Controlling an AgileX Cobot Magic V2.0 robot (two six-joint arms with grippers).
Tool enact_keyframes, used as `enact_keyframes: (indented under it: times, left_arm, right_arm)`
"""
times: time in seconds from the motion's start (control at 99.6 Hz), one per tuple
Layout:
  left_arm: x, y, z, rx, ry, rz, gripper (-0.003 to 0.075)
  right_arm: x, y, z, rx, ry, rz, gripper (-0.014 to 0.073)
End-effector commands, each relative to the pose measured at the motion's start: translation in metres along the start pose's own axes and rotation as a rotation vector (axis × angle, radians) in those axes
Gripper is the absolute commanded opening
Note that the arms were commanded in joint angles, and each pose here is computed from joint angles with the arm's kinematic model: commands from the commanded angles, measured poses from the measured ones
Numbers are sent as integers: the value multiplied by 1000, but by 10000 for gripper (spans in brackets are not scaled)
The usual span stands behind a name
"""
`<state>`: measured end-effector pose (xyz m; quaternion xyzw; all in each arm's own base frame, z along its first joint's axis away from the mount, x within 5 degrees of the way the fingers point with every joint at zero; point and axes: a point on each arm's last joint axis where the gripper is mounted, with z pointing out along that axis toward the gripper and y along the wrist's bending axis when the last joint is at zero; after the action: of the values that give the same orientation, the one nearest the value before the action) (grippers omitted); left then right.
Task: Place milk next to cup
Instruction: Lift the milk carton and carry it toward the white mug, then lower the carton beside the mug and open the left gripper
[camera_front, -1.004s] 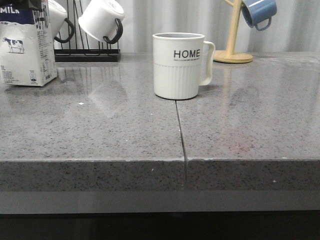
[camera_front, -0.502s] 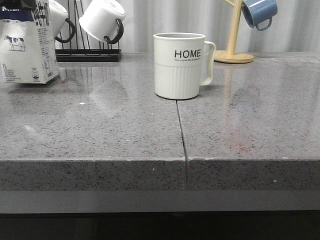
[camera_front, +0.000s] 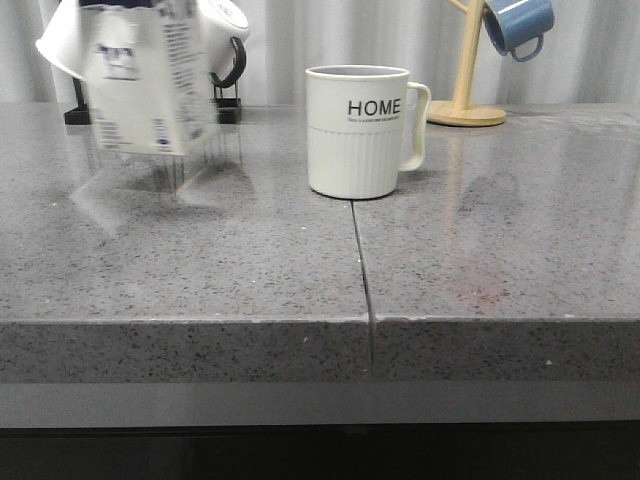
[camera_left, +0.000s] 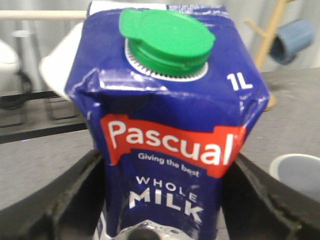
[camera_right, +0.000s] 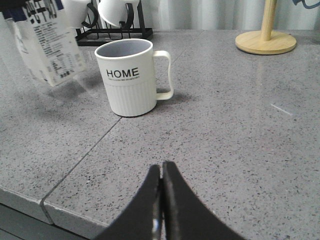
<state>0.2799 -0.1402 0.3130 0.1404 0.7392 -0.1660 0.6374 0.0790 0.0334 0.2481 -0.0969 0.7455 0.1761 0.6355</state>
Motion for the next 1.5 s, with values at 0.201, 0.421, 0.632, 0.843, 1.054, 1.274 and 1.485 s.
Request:
enact_keyframes:
  times: [0.201, 0.421, 0.632, 0.843, 1.054, 1.274, 1.485]
  left_arm:
    - [-11, -26, 12, 58, -179, -61, 329]
    - [-10, -41, 20, 97, -172, -59, 329]
    - [-1, -45, 26, 106, -140, -53, 329]
    - [-2, -45, 26, 108, -148, -43, 480]
    - [-4, -45, 24, 112, -145, -39, 638]
    - [-14, -45, 9, 125, -116, -21, 636]
    - [-20, -41, -22, 126, -123, 78, 552]
  right_arm:
    - [-14, 1, -1, -7, -90, -12, -67]
    - [-14, 1, -1, -7, -90, -12, -67]
    - [-14, 1, -1, -7, -90, -12, -67]
    - [-14, 1, -1, -7, -90, -12, -67]
    - [-14, 1, -1, -7, -90, -12, -67]
    - [-14, 1, -1, -7, -90, -12, -67]
    - [-14, 1, -1, -7, -90, -12, -67]
